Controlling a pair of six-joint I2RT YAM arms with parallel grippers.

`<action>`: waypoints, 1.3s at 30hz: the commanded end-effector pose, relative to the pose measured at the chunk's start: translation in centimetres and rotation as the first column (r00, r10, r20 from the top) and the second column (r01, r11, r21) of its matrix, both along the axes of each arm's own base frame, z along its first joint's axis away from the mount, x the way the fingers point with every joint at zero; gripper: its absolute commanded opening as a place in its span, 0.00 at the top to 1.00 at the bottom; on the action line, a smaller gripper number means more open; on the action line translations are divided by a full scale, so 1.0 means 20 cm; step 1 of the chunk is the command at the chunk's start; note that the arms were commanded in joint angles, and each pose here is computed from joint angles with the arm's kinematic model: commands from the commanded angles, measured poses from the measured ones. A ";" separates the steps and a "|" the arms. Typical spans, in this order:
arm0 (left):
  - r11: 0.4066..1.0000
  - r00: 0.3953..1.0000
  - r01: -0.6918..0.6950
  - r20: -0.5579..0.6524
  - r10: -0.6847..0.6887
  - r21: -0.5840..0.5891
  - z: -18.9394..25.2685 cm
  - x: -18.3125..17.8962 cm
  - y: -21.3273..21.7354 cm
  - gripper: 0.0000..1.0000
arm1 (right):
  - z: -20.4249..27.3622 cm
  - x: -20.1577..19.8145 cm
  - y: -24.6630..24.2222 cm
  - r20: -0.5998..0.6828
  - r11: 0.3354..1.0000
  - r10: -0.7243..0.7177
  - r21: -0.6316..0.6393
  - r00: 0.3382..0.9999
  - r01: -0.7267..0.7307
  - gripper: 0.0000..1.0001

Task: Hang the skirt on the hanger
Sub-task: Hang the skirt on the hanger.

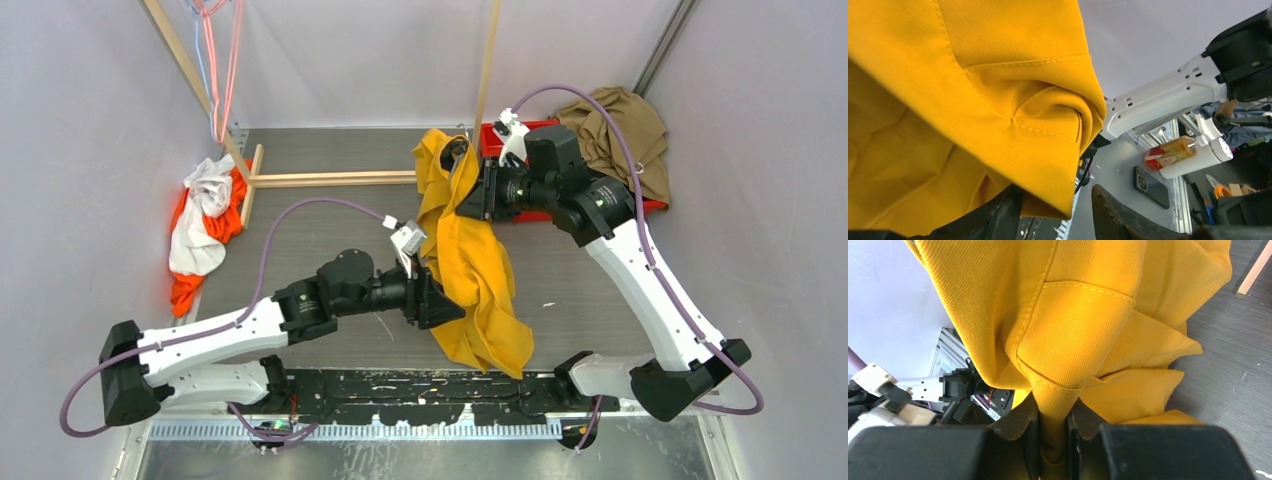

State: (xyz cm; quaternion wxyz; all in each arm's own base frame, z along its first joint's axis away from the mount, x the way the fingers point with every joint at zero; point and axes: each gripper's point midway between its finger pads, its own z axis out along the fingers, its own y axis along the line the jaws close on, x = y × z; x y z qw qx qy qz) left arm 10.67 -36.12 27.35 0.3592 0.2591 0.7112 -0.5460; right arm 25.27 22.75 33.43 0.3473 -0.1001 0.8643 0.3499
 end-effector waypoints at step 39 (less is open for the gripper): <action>0.909 0.909 -0.417 0.028 0.417 0.004 0.32 0.46 0.43 1.00 | 0.20 -0.16 -0.10 0.178 0.998 0.039 0.035 0.983 -0.046 0.99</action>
